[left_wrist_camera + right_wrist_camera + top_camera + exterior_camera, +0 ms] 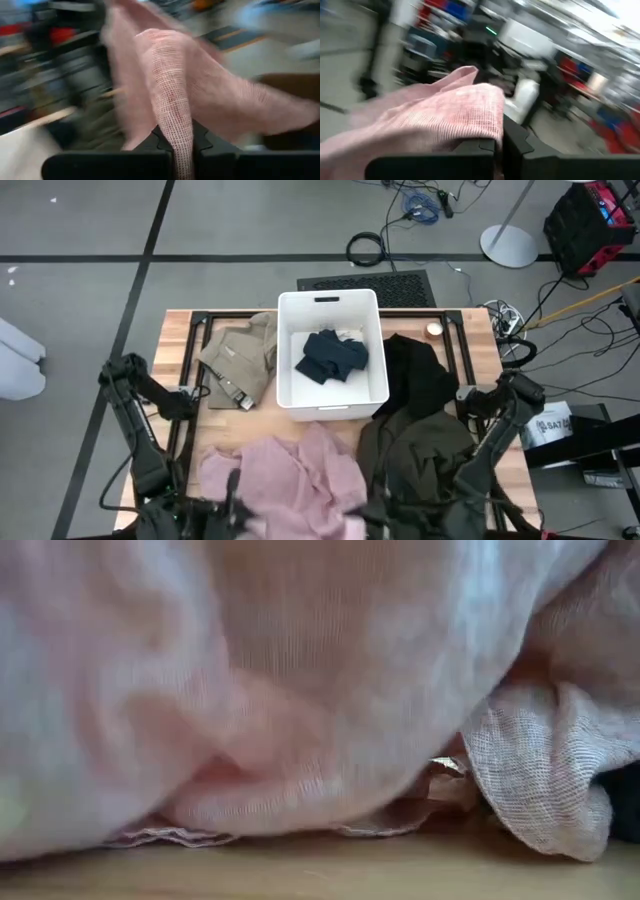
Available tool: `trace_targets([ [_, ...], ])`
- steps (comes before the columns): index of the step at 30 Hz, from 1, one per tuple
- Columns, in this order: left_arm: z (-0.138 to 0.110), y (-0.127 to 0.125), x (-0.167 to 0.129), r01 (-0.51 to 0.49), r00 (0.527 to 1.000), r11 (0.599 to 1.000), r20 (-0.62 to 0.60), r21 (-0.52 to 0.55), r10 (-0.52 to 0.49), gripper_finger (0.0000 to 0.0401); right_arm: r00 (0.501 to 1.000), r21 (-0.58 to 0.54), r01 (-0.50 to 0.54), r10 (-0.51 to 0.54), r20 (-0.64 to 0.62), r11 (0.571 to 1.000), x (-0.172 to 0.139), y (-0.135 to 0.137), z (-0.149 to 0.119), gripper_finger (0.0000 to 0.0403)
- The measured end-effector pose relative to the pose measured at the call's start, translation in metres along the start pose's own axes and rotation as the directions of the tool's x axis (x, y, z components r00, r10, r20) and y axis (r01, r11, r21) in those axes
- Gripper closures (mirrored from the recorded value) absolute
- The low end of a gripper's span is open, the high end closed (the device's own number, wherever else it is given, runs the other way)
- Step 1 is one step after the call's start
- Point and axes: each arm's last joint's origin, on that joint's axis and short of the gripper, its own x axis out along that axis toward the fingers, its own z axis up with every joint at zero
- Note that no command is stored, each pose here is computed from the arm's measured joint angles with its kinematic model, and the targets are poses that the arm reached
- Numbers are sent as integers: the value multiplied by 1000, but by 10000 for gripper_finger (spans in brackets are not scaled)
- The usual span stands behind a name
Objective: Sort clothes
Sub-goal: Put the pink shirt into the white laundry bin
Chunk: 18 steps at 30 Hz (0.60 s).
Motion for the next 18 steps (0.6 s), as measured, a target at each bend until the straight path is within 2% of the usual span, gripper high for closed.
trace_targets([
  [2,-6,8,-3,-138,989,990,-57,19,139,388,996,4,72,-72,-45,997,14,-6,-10,403],
  [4,-15,17,-5,-222,968,975,-117,19,223,388,990,8,111,-110,-90,994,31,-13,-22,403],
  [10,-47,36,-14,-335,903,941,-301,-51,305,388,933,15,149,-135,-333,989,66,-34,-75,403],
  [14,-74,38,-19,-395,862,915,-379,-87,336,388,867,50,192,-146,-477,980,70,-46,-106,403],
  [18,-108,37,-19,-433,828,894,-442,-115,345,388,816,54,231,-164,-555,971,66,-47,-138,403],
])
